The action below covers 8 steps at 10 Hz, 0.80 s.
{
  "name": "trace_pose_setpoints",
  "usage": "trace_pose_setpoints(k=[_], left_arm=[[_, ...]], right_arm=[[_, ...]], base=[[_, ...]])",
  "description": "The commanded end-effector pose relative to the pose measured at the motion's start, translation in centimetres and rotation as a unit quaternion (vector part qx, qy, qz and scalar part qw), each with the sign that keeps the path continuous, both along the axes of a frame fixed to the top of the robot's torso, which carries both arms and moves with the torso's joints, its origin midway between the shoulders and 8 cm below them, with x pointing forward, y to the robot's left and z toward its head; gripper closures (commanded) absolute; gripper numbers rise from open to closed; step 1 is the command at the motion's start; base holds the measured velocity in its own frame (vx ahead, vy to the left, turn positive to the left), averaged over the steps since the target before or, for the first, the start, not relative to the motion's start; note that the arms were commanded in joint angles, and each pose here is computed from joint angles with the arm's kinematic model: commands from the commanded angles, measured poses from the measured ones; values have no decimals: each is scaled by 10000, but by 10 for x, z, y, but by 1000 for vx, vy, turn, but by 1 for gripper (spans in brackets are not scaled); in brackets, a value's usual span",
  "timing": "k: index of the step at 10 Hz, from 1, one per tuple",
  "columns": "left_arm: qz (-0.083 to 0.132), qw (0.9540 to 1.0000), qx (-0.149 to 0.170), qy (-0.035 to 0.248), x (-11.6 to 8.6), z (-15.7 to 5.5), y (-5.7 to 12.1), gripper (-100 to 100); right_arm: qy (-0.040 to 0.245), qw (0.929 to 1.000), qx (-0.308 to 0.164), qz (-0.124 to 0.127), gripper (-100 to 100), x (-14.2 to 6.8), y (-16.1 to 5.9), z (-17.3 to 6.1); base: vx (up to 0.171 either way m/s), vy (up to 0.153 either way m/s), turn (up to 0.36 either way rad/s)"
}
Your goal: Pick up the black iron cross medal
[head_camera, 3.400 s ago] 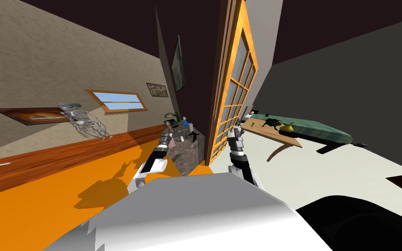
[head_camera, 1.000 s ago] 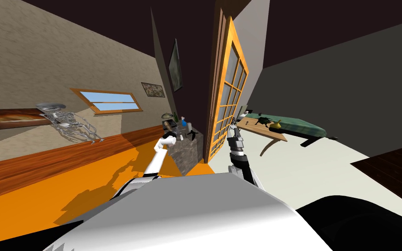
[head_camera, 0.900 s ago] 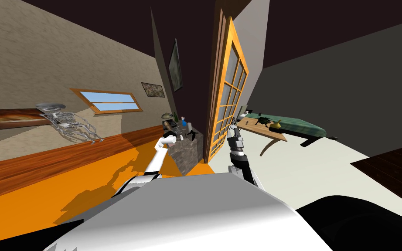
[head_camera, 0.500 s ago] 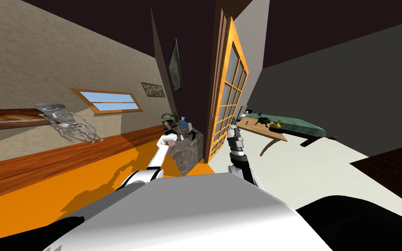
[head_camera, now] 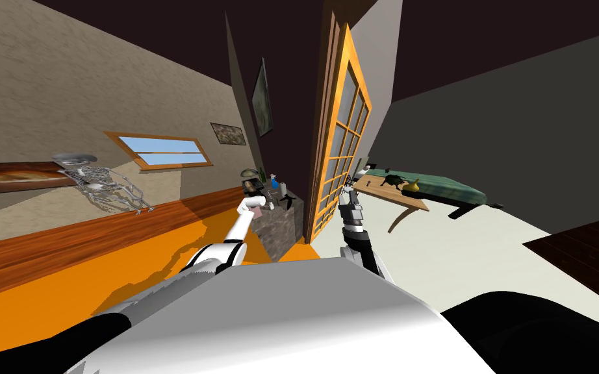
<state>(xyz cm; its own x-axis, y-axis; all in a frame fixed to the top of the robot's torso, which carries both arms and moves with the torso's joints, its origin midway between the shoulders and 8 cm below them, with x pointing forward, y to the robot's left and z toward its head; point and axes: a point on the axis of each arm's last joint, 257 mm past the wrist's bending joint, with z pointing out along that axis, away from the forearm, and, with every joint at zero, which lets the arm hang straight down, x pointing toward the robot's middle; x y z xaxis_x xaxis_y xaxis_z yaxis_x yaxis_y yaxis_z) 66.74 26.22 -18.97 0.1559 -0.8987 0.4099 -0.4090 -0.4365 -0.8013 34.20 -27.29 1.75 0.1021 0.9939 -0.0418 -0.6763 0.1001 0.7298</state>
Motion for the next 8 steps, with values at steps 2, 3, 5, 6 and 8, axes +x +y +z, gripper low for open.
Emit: trace_pose_setpoints(k=[2,3,5,6,8], left_arm=[[17,9990,-216,401,2,-14,-5,-100],[8,9976,-407,555,4,-10,-12,-100],[33,9963,-416,755,1,-25,-11,-100],[27,9932,-599,997,2,-26,-18,-100],[42,9887,-780,1283,0,-32,-24,-100]], right_arm=[[0,10000,0,0,0,0,0,0],[0,10000,0,0,0,0,0,0],[0,10000,0,0,0,0,0,0],[0,10000,0,0,0,0,0,0],[0,10000,0,0,0,0,0,0]], base=[[14,9,5],[25,15,11],[17,8,0],[16,6,10],[27,8,7]])
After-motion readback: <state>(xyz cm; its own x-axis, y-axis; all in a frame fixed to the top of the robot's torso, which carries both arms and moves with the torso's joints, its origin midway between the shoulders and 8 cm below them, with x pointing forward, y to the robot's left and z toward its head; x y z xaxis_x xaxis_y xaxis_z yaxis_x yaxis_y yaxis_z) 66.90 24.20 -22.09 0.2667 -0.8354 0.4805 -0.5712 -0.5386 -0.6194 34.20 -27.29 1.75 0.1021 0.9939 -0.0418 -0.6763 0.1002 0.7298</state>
